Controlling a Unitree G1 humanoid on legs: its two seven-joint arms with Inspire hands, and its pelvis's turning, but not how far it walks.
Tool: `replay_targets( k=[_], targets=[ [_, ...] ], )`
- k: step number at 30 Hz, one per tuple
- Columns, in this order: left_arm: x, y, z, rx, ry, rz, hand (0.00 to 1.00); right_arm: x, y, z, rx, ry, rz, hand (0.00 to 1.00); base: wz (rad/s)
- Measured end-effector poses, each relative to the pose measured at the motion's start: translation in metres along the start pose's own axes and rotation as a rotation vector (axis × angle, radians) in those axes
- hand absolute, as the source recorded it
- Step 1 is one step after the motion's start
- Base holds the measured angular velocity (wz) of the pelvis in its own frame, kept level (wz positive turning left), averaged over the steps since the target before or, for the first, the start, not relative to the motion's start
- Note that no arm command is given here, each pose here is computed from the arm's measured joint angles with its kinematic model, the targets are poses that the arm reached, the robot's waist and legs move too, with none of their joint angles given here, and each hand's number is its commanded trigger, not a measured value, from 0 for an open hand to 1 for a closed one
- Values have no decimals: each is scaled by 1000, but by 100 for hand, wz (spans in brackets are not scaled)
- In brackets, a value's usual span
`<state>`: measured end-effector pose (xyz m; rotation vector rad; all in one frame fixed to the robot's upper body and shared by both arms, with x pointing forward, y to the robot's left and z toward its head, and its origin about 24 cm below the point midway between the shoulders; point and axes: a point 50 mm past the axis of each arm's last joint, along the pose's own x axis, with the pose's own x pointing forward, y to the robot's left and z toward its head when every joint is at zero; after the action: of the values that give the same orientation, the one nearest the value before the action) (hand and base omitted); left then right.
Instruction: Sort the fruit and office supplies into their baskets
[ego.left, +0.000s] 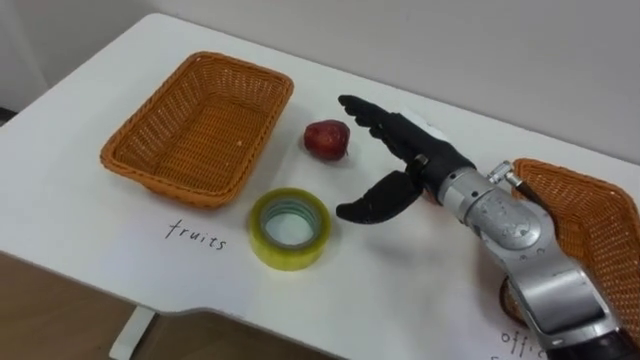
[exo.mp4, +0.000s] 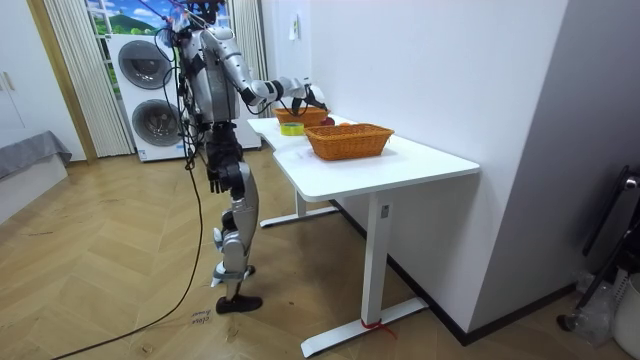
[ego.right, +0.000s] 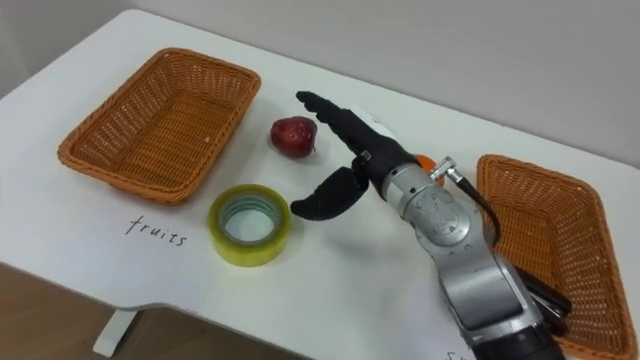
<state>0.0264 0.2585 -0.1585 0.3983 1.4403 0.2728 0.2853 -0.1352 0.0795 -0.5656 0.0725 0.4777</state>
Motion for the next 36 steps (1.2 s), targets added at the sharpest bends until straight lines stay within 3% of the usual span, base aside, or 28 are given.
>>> replay_targets(
  k=[23, 36],
  targets=[
    [-1, -1, -1, -1, -6, 4, 0, 6, 16, -13, 26, 69, 93, 0, 0],
    [-1, -1, -6, 3, 9, 5, 0, 23, 23, -4, 23, 57, 134, 0, 4]
  ],
)
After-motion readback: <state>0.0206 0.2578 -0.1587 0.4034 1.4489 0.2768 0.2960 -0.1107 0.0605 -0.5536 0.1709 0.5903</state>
